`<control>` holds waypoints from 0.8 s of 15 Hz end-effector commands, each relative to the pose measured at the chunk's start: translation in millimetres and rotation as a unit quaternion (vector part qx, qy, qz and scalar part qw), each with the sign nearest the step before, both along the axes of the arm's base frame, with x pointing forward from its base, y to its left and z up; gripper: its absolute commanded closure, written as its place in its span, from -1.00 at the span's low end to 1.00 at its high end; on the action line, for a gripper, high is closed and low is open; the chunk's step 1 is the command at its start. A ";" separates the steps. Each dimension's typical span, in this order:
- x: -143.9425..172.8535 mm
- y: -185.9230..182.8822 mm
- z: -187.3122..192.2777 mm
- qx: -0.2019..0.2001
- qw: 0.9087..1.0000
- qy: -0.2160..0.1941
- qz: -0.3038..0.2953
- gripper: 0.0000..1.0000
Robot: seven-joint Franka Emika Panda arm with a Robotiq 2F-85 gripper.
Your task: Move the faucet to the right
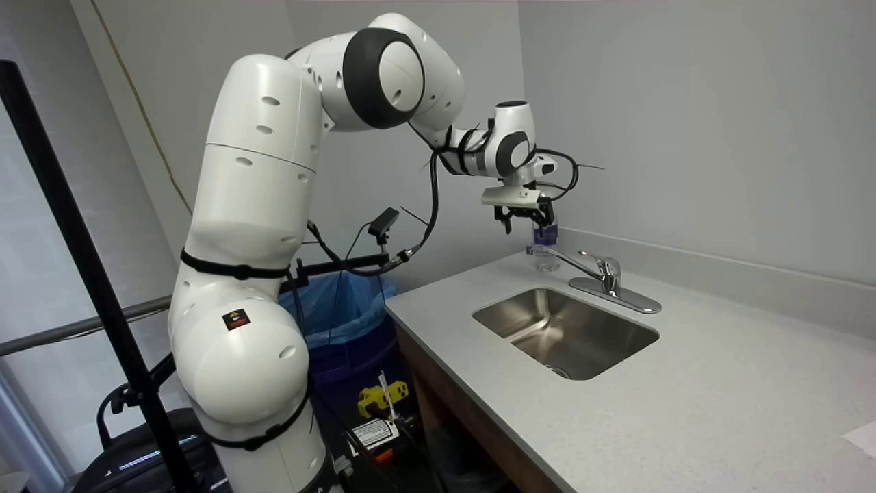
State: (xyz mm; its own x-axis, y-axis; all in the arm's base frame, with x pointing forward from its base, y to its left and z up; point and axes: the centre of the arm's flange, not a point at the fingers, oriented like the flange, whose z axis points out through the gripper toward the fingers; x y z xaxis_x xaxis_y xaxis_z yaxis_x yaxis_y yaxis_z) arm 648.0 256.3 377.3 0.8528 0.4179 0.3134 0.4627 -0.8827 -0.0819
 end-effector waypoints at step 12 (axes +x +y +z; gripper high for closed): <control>28.9 27.8 -20.3 -0.016 0.999 -0.026 -0.043 -1.00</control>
